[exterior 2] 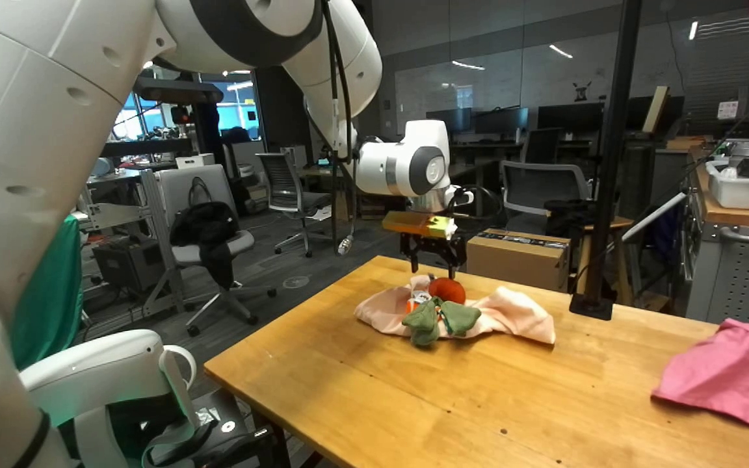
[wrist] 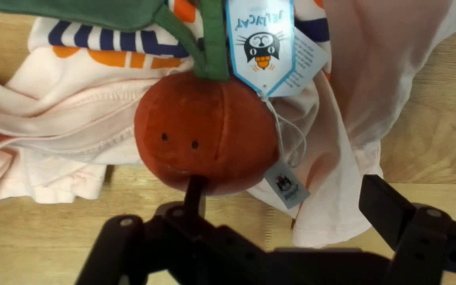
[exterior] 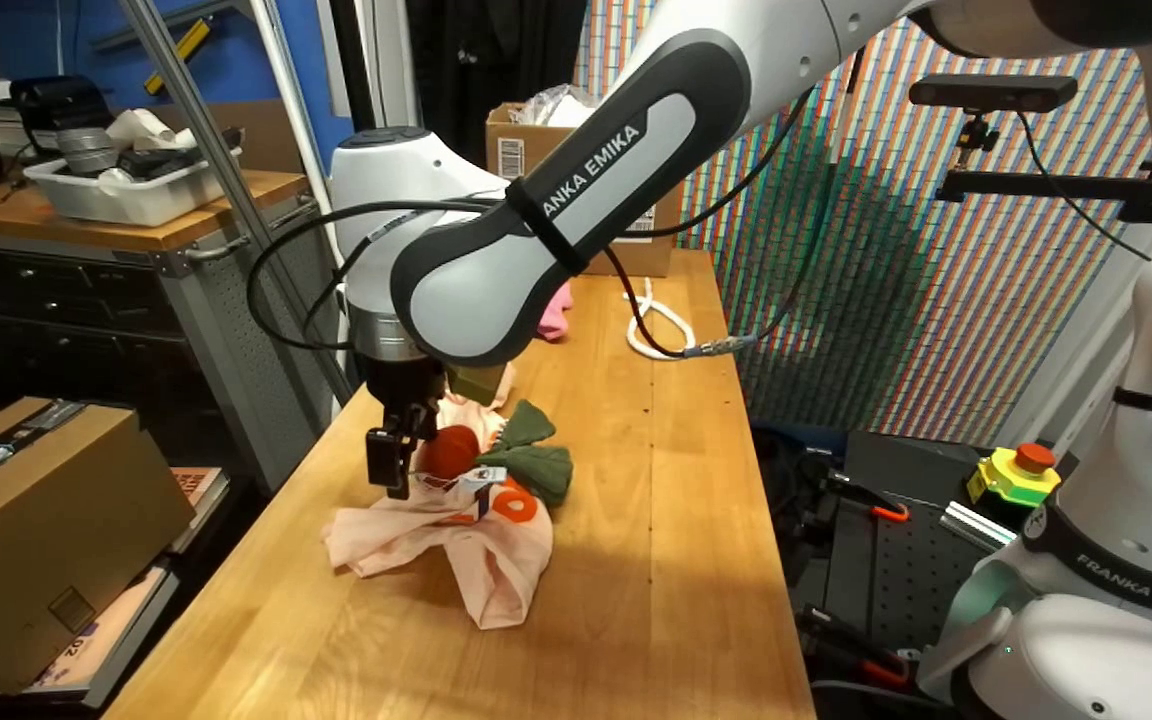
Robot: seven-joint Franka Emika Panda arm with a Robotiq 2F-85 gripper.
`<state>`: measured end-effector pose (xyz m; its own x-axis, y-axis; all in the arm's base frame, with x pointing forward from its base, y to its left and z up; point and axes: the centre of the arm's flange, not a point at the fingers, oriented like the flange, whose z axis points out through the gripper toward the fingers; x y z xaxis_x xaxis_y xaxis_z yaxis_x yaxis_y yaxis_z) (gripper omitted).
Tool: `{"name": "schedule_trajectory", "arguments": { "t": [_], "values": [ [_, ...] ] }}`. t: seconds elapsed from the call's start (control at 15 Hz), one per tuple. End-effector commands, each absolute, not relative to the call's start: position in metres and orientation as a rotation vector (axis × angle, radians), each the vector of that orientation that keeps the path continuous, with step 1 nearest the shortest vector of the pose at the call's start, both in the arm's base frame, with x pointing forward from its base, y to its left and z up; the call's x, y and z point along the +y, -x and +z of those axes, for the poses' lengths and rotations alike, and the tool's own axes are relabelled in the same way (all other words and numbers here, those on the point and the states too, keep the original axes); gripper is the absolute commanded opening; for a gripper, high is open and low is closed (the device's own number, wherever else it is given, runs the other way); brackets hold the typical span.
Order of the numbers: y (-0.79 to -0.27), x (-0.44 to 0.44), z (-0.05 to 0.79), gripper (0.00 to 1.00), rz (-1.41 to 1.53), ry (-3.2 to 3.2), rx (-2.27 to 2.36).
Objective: Separate the objects on the table.
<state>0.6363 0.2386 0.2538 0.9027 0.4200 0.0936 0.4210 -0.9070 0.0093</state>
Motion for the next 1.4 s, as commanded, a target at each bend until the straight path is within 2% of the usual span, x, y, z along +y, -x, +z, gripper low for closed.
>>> {"name": "schedule_trajectory", "arguments": {
  "t": [0.0,0.8,0.87,0.93,1.33],
  "values": [
    [-0.634,0.236,0.254,1.0,-0.138,3.055,-0.685],
    [-0.633,0.214,0.248,1.0,-0.131,3.185,-0.868],
    [-0.634,0.212,0.249,0.9,-0.133,3.188,-0.872],
    [-0.635,0.211,0.251,0.74,-0.137,3.19,-0.877],
    [-0.631,0.214,0.254,0.26,-0.134,3.195,-0.888]
  ]
}}
